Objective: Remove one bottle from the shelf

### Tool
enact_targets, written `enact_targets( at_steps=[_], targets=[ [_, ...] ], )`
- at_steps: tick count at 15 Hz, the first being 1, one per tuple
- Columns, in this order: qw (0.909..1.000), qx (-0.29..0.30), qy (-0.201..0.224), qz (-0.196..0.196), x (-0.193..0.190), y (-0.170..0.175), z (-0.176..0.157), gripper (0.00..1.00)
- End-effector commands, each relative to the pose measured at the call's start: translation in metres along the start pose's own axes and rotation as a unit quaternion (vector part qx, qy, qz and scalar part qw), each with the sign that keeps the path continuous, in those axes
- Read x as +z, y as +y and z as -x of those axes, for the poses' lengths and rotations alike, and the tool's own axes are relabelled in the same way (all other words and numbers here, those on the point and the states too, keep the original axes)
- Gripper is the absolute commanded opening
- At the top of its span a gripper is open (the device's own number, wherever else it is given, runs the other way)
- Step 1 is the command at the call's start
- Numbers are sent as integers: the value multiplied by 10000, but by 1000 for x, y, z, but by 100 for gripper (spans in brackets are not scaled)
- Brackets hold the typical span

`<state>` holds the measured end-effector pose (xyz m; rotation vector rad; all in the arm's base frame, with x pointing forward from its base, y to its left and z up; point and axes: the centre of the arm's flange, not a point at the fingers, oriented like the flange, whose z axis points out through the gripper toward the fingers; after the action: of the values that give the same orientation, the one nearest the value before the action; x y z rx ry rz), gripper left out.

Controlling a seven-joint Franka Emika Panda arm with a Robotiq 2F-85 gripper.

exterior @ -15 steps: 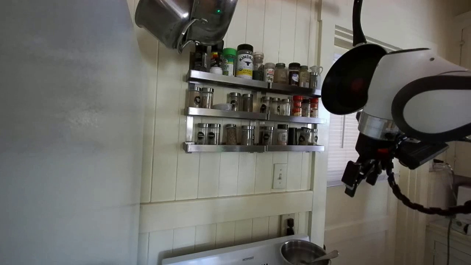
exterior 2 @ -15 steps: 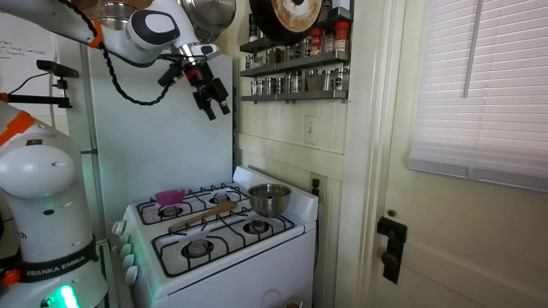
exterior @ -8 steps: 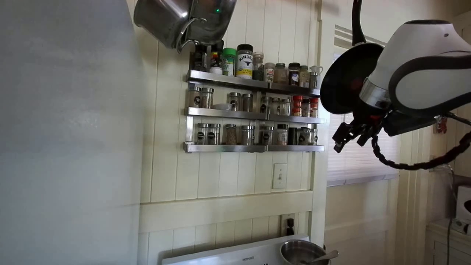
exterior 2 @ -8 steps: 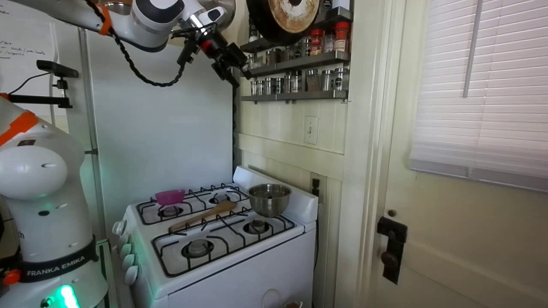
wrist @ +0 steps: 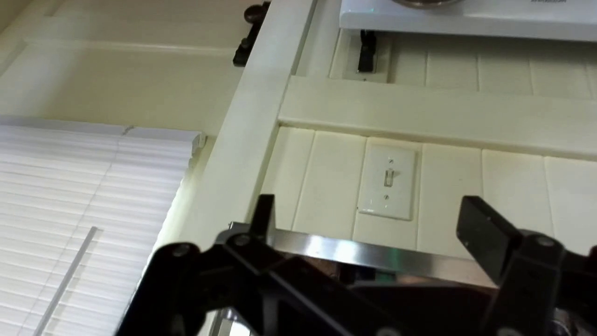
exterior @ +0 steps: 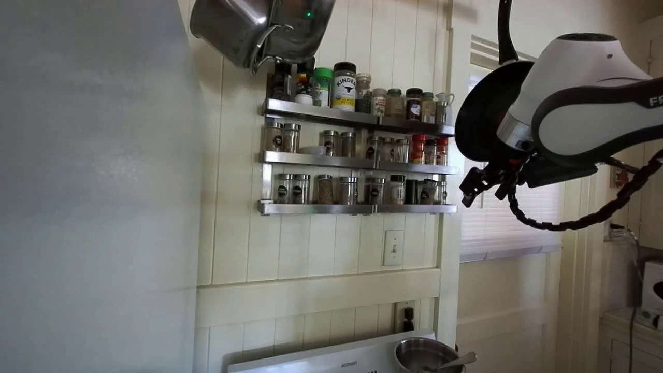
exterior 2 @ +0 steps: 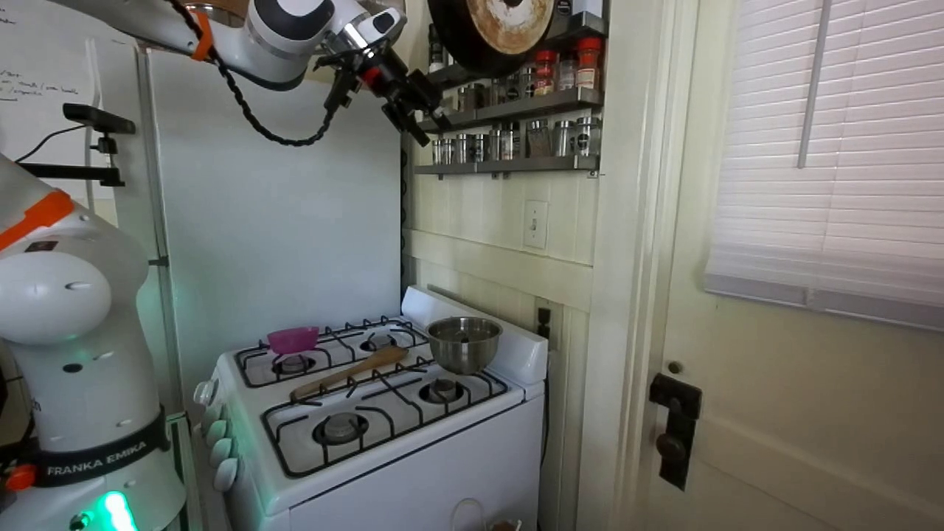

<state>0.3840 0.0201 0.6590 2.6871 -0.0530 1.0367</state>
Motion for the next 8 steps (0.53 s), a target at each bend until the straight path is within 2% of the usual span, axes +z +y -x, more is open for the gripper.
enact_targets(
  at_steps=[1, 5, 8],
  targets=[
    [9960, 273, 632, 570, 12, -11, -10, 100],
    [9851, 218, 994, 1387, 33, -30, -28, 100],
    [9795, 170, 1116, 1671, 51, -46, -43, 100]
  ],
)
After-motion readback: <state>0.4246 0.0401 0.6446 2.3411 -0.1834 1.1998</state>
